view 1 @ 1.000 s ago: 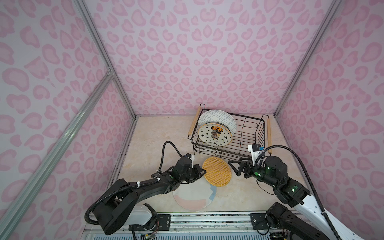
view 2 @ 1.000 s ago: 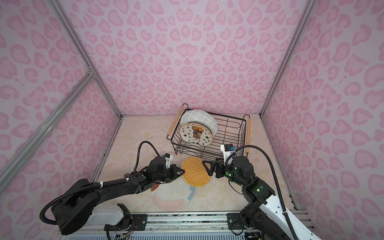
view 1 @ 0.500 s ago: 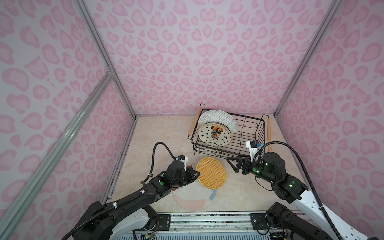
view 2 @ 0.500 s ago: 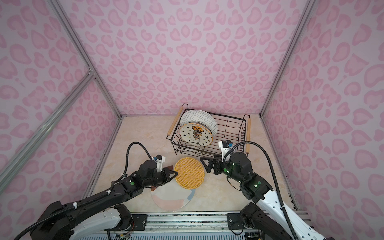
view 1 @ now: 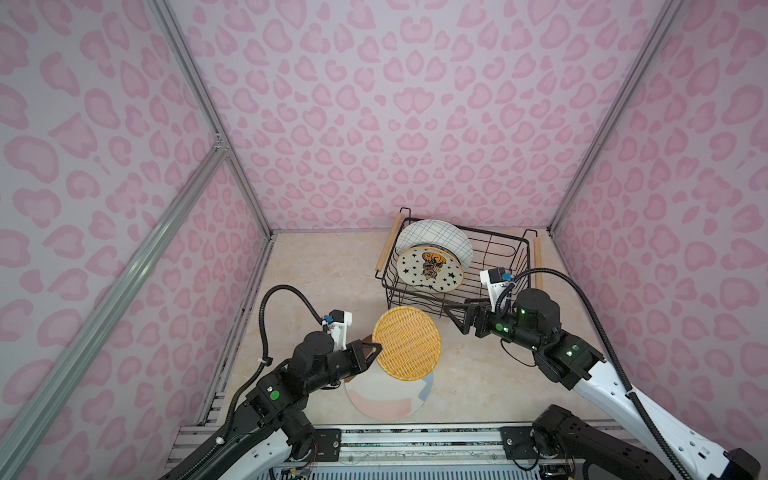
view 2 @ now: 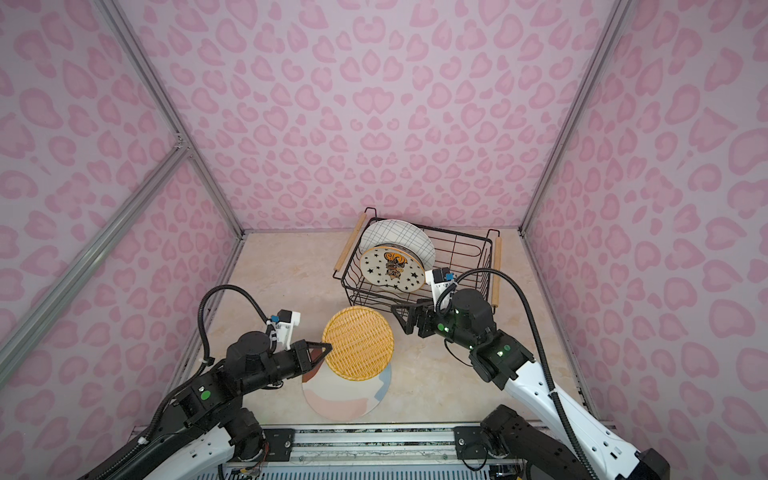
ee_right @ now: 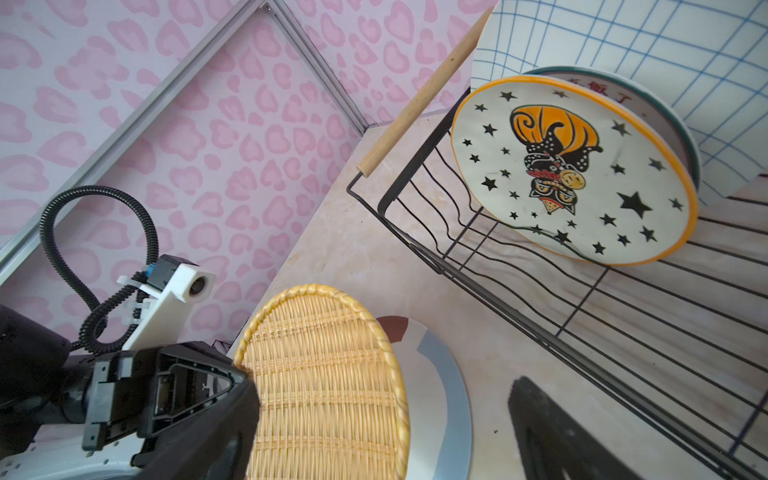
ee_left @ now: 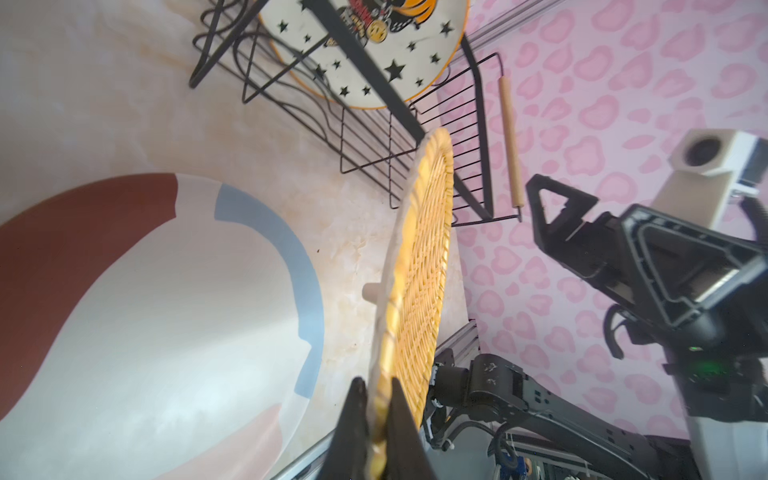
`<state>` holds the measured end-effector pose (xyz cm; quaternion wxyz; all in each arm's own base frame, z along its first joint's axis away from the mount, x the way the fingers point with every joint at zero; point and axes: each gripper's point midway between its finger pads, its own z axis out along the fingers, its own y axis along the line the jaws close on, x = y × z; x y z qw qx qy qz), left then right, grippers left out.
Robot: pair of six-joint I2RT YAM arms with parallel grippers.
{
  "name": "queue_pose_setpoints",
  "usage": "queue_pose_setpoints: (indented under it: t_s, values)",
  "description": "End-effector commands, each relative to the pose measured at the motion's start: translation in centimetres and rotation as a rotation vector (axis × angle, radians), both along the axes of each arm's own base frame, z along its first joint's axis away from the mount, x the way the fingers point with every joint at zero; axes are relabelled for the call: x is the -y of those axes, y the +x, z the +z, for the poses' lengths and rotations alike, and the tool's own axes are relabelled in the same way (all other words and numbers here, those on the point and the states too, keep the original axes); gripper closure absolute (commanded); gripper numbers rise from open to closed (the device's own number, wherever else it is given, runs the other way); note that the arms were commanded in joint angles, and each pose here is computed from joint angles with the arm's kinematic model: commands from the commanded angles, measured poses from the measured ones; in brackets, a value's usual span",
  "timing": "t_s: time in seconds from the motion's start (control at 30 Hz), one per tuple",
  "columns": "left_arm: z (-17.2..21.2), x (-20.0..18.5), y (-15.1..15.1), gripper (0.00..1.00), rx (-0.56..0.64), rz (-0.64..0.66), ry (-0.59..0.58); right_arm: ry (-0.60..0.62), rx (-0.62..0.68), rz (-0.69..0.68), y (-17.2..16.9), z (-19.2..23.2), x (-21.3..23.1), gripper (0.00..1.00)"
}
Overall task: Load the plates into the dish rack
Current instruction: 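Lift the wicker plate upright with the left gripper toward the right gripper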
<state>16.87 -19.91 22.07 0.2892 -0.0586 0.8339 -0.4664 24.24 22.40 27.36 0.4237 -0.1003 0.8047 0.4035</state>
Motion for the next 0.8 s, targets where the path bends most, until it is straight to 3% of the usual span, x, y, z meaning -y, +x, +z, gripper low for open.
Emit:
queue_pose_setpoints:
  t_s: [0.0,0.23,0.57,0.77]
  values:
    - [3.4,-0.6,0.6,0.96,0.094,0.023,0.012,0.048,0.052,0.034,0.0,1.6,-0.8,0.08]
    - [9.2,3.4,3.0,0.96,0.164,-0.044,-0.099,0.100,0.036,0.093,0.4,3.0,-2.6,0.13]
    - [11.8,4.4,5.3,0.96,0.177,-0.071,-0.235,0.150,0.023,0.016,2.6,3.8,-1.6,0.15]
    - [11.2,3.5,5.7,0.96,0.171,-0.062,-0.260,0.273,-0.010,0.081,2.6,4.6,-2.5,0.33]
